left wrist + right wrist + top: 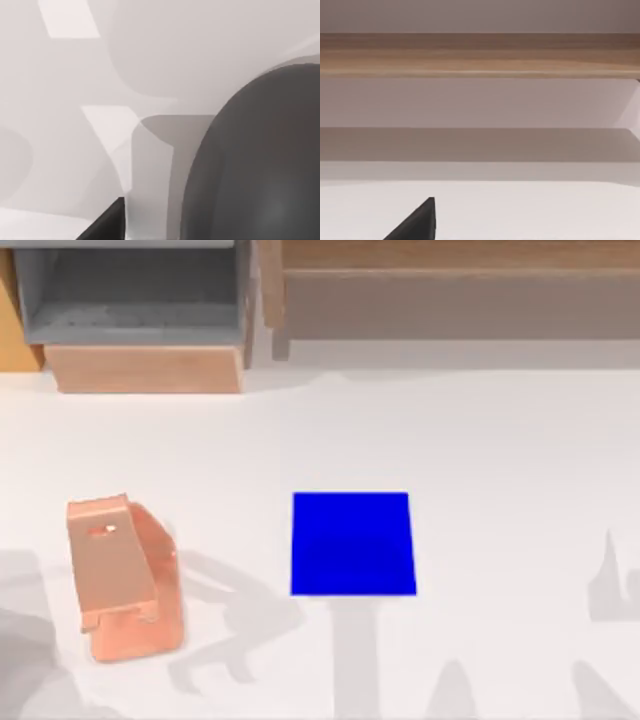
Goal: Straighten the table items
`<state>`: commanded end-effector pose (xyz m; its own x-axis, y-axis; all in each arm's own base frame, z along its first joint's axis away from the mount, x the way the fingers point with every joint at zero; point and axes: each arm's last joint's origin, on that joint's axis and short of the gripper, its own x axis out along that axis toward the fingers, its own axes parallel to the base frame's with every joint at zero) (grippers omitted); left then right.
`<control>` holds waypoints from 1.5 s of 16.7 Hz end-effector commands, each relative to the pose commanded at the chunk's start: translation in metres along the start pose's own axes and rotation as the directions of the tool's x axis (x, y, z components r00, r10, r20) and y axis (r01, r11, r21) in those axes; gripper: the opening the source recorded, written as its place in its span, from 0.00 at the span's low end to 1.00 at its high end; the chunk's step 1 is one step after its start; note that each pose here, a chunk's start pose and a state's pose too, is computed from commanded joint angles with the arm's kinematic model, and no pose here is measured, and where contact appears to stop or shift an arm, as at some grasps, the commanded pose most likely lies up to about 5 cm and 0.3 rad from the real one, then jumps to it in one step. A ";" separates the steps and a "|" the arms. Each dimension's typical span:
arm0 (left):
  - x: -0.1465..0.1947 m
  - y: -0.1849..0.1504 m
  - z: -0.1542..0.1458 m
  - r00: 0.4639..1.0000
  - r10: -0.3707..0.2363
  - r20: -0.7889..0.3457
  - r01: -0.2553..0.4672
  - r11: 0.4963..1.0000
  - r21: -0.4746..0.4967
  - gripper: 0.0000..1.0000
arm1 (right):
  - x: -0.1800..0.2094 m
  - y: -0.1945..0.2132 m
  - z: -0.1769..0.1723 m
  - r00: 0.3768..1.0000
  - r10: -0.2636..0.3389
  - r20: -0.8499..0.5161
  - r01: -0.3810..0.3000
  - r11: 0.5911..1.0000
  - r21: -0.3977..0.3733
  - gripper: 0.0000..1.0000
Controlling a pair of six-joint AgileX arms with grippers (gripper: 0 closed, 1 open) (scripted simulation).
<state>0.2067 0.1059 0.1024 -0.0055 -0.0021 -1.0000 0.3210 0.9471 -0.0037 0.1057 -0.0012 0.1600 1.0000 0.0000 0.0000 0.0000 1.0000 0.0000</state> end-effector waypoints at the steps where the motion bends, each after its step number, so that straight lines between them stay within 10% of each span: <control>1: 0.000 0.000 0.000 1.000 0.000 0.000 0.000 1.000 0.000 0.10 | 0.000 0.000 0.000 1.000 0.000 0.000 0.000 1.000 0.000 1.00; 10: 0.000 0.000 0.000 1.000 0.000 0.000 0.000 1.000 0.000 0.00 | 0.000 0.000 0.000 1.000 0.000 0.000 0.000 1.000 0.000 1.00; 25: -0.111 0.000 0.000 1.000 0.004 0.017 -0.004 1.000 -0.003 0.00 | 0.000 0.000 0.000 1.000 0.000 0.000 0.000 1.000 0.000 1.00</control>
<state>0.2076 0.1057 0.2136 0.0114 -0.0039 -0.9999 0.3185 0.9479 0.0000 0.1057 -0.0012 0.1600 1.0000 0.0000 0.0000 0.0000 1.0000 0.0000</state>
